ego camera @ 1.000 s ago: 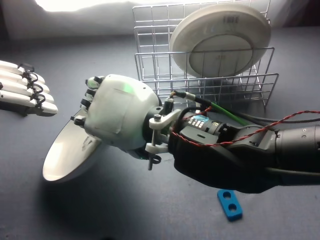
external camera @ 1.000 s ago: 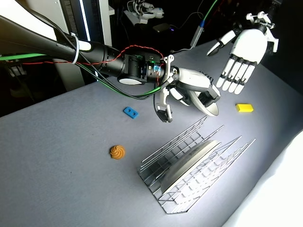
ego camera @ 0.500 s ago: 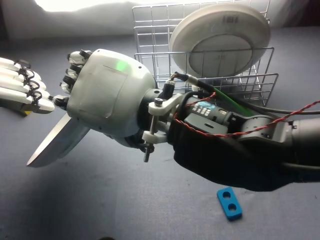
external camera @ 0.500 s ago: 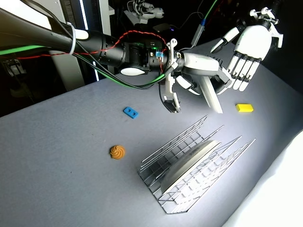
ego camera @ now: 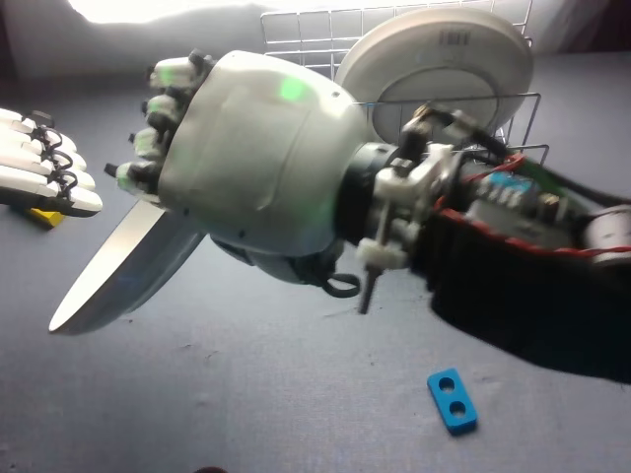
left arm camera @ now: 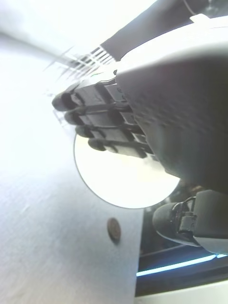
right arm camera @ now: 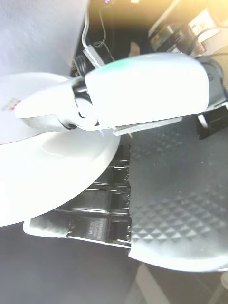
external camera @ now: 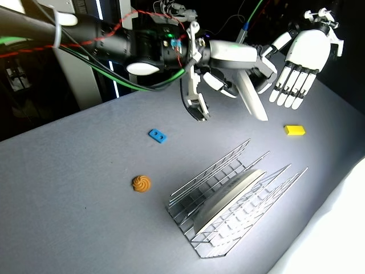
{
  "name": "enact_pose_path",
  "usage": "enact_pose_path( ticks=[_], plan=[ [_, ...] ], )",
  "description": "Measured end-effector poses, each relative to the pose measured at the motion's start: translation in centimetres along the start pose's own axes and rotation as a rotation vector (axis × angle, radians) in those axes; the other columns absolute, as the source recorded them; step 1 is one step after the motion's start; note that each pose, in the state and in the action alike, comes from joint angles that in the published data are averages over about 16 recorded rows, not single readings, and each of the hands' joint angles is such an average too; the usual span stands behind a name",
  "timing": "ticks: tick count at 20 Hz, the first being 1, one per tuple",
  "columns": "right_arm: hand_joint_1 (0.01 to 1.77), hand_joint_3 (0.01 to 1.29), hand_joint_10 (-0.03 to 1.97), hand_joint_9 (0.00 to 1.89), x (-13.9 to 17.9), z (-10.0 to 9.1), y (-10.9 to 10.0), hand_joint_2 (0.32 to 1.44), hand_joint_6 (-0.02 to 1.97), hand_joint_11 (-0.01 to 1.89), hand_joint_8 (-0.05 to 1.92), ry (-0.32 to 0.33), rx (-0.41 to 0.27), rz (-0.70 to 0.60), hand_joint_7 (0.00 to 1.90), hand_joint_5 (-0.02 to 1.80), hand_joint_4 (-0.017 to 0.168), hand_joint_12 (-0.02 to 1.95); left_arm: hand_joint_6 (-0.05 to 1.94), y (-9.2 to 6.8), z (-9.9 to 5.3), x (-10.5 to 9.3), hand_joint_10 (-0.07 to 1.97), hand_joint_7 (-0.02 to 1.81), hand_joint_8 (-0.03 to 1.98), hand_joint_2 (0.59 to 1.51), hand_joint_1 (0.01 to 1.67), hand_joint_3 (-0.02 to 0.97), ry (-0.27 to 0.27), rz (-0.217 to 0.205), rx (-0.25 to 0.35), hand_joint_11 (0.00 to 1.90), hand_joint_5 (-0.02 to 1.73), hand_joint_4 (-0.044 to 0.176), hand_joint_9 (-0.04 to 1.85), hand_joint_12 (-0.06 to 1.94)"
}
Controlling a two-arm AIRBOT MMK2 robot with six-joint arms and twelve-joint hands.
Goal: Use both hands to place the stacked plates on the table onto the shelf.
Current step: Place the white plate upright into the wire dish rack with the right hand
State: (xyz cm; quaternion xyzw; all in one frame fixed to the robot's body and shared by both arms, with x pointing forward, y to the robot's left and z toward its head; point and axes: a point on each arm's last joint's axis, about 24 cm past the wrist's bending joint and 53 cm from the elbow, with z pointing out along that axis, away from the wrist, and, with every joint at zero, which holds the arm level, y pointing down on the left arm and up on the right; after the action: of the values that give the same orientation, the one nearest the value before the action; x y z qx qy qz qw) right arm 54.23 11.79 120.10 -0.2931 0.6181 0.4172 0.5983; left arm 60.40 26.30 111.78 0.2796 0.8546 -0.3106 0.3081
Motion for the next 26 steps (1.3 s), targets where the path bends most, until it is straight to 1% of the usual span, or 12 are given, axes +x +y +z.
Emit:
enact_pose_path(
  ticks=[4,7,11,14,18,26],
  plan=[
    [1.13,0.01,1.68,0.67,-1.3,-1.2,0.1,1.13,1.19,0.51,1.66,0.038,-0.014,0.063,0.74,0.66,0.000,1.82,0.01,-0.3,0.0,-0.3,0.01,0.10,0.00,1.125,0.02,0.020,-0.008,-0.001,0.009,0.02,0.08,0.000,0.08,0.19],
    [1.13,0.01,1.68,0.67,-1.9,-2.0,-0.2,1.13,1.19,0.51,1.66,0.075,-0.013,0.122,0.75,0.66,0.000,1.83,0.01,-0.5,0.0,-0.5,0.01,0.10,0.00,1.125,0.02,0.020,-0.013,-0.001,0.015,0.02,0.08,0.000,0.08,0.18],
    [1.13,0.01,1.69,0.67,-2.5,-2.8,-1.1,1.12,1.19,0.51,1.65,0.123,0.010,0.217,0.75,0.66,0.000,1.85,0.01,-0.5,0.0,-0.8,0.01,0.10,0.00,1.126,0.02,0.021,-0.019,-0.003,0.019,0.02,0.08,0.000,0.08,0.18],
    [1.13,0.01,1.70,0.67,-3.1,-3.4,-2.2,1.12,1.19,0.51,1.65,0.140,0.039,0.289,0.76,0.66,0.000,1.86,0.01,-0.4,-0.1,-0.9,0.01,0.09,0.00,1.127,0.02,0.021,-0.022,-0.005,0.020,0.02,0.08,0.000,0.07,0.17],
    [1.14,0.01,1.71,0.66,-4.3,-4.1,-3.8,1.12,1.18,0.51,1.64,0.128,0.085,0.379,0.76,0.67,0.000,1.87,0.01,-0.3,0.0,-0.9,0.01,0.09,0.00,1.128,0.02,0.021,-0.018,-0.005,0.021,0.02,0.07,0.000,0.07,0.18],
    [1.16,0.01,1.72,0.65,-6.7,-5.8,-7.6,1.13,1.16,0.50,1.64,0.045,0.195,0.551,0.76,0.68,0.000,1.89,0.01,-0.3,0.4,-1.0,0.01,0.09,0.00,1.128,0.02,0.021,-0.011,0.004,0.027,0.02,0.07,0.000,0.07,0.21]
  ],
)
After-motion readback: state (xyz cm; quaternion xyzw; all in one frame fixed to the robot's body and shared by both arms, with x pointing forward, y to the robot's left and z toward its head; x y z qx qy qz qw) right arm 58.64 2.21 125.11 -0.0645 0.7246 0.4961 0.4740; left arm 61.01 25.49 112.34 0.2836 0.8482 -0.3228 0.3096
